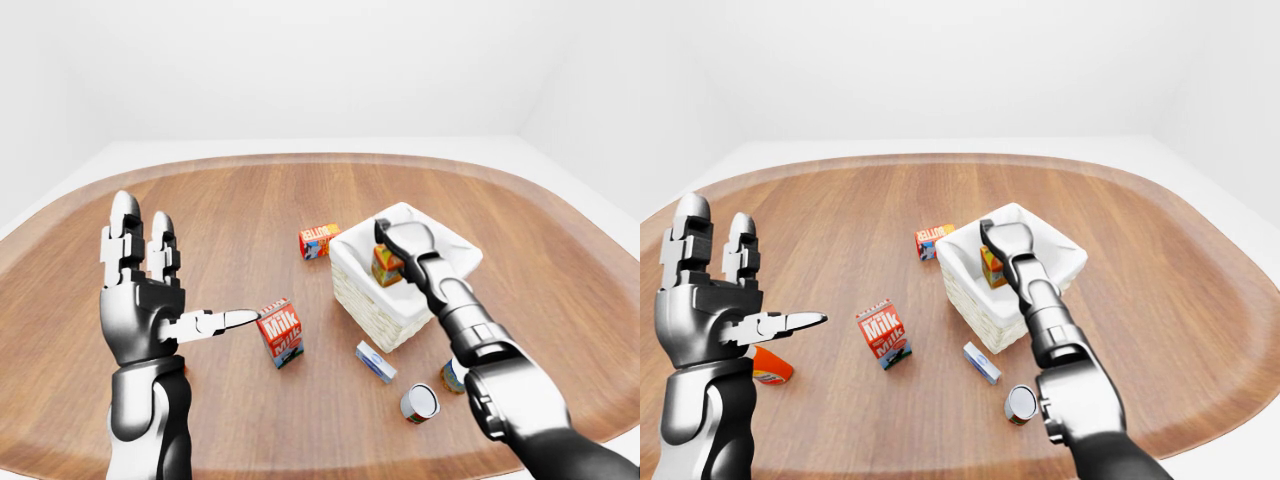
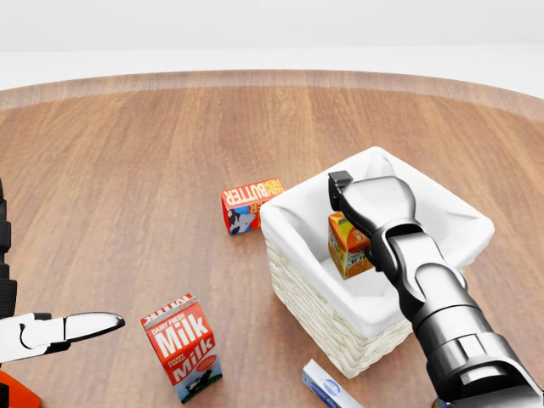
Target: Pick up the orange juice, and put it in the basket.
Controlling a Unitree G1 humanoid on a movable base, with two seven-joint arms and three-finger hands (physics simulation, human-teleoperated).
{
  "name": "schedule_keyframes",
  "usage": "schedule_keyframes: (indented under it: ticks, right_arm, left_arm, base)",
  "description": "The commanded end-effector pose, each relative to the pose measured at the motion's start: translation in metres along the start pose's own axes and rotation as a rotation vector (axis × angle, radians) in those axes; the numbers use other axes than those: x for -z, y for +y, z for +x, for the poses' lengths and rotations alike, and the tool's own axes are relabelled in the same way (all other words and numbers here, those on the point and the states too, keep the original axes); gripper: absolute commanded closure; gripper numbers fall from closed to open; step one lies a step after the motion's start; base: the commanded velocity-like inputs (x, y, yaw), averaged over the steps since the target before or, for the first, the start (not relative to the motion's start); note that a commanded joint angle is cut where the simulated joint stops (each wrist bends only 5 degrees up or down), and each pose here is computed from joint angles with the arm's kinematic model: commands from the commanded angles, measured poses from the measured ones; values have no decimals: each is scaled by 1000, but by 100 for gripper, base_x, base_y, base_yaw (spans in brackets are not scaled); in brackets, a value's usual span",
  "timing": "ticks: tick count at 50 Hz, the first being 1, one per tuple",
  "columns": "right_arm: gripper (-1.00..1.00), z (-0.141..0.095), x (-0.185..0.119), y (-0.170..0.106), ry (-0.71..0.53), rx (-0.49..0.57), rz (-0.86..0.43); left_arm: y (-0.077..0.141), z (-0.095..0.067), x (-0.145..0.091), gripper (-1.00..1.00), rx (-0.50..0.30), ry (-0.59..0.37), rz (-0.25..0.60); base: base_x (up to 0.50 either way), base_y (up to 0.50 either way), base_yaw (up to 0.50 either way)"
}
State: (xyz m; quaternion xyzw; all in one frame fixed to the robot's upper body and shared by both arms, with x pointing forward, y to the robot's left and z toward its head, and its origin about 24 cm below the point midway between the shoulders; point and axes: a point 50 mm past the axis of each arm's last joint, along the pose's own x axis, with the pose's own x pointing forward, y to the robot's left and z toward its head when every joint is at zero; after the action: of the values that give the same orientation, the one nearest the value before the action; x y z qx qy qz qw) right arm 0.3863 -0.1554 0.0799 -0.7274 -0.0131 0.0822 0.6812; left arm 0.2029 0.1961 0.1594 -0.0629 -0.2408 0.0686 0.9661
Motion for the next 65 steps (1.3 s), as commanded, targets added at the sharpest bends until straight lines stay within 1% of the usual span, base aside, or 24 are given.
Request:
schedule_keyframes:
  ticks: [1, 6, 7, 8, 9, 10, 11, 12, 13, 15, 16, 17, 18, 20, 33, 38, 40, 43, 65]
  right_arm:
    - [100, 1, -1, -2, -4, 51, -26]
    - [100, 2, 0, -2, 0, 53, -27]
    - [91, 1, 0, -1, 0, 52, -28]
    - [75, 1, 0, -1, 0, 53, -28]
    - [72, 1, 0, -1, 0, 54, -30]
    - [58, 1, 0, -1, 0, 56, -31]
    - [32, 1, 0, 1, 0, 51, -35]
    - [0, 1, 0, 1, 0, 53, -34]
    - [-7, 1, 0, 1, -1, 53, -33]
    - [-42, 0, 0, 2, -2, 49, -31]
    - [-64, 0, 0, 1, -2, 51, -30]
    - [-70, 0, 0, 1, -2, 51, -31]
    - [-70, 0, 0, 1, -2, 51, -31]
    - [-90, 0, 0, 2, -2, 49, -29]
    - [-89, 0, -1, 1, -4, 50, -30]
    - [-83, -1, -1, 0, -4, 49, -29]
    - [-75, -1, 0, -1, -3, 50, -28]
    - [-71, 0, 0, -1, -3, 51, -27]
    - [-73, 1, 3, -15, 2, 58, -22]
  left_arm:
    - [0, 0, 0, -100, -1, 0, 0]
    - [0, 0, 0, -100, 0, 0, 0]
    - [0, 0, 0, -100, 0, 0, 0]
    - [0, 0, 0, -100, 0, 0, 0]
    - [0, 0, 0, -100, 0, 0, 0]
    - [0, 0, 0, -100, 0, 0, 0]
    - [0, 0, 0, -100, 0, 0, 0]
    - [0, 0, 0, -100, 0, 0, 0]
    - [0, 0, 0, -100, 0, 0, 0]
    - [0, 0, 0, -100, 0, 0, 0]
    - [0, 0, 0, -100, 0, 0, 0]
    - [0, 0, 0, -100, 0, 0, 0]
    - [0, 0, 0, -100, 0, 0, 0]
    - [0, 0, 0, -100, 0, 0, 0]
    - [0, 0, 0, -100, 0, 0, 0]
    - [0, 0, 0, -100, 0, 0, 0]
    - [0, 0, 0, -100, 0, 0, 0]
    - [0, 0, 0, -100, 0, 0, 0]
    - [0, 0, 0, -100, 0, 0, 0]
  base:
    - [0, 0, 0]
    - [0, 0, 0]
    - [0, 0, 0]
    - [0, 0, 0]
    - [0, 0, 0]
    - [0, 0, 0]
    - [0, 0, 0]
    - [0, 0, 0]
    - [0, 0, 0]
    - [0, 0, 0]
    - [0, 0, 0]
    - [0, 0, 0]
    - [0, 0, 0]
    - [0, 0, 0]
    - [0, 0, 0]
    - [0, 0, 0]
    - [0, 0, 0]
    - [0, 0, 0]
    - [0, 0, 0]
